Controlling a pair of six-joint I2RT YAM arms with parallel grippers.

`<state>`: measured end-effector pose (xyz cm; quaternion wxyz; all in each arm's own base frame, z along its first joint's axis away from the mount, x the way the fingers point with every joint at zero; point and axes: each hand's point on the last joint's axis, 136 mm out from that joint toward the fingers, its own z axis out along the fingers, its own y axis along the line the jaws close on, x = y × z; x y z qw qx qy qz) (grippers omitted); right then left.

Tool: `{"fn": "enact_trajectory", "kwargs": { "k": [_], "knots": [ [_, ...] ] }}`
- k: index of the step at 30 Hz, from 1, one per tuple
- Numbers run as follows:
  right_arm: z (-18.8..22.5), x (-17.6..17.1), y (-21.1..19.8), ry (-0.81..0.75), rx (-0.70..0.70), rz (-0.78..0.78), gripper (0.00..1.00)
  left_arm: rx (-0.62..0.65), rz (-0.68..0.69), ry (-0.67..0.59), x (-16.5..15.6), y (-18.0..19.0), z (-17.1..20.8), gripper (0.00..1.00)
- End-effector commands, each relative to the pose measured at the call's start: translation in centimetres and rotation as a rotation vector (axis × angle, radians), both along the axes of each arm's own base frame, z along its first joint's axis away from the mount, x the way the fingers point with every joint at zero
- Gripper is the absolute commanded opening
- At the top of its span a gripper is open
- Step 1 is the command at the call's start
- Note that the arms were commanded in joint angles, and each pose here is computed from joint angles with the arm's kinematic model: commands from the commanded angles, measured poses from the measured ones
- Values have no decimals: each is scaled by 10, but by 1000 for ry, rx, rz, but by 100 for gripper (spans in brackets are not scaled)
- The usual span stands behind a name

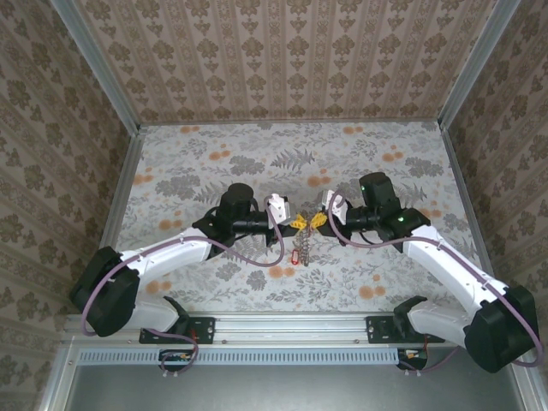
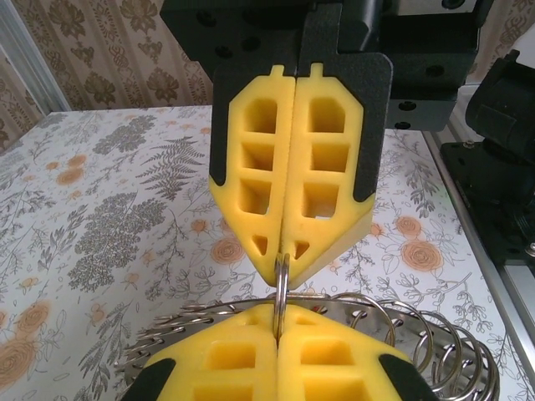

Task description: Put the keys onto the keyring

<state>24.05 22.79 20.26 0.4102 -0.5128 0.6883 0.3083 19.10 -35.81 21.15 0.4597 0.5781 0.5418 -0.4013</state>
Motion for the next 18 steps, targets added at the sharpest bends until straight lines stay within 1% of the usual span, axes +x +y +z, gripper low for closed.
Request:
{"fn": "enact_trajectory", "kwargs": {
  "k": [1, 8, 18],
  "knots": [
    [-7, -3, 4, 114, 60, 5, 0, -95, -35, -54, -3, -6, 26, 0],
    [-5, -2, 3, 125, 78, 1, 0, -102, -31, -59, -2, -6, 25, 0],
    [-8, -5, 4, 347, 161, 14, 0, -142, -11, -94, 2, -8, 29, 0]
  ]
}}
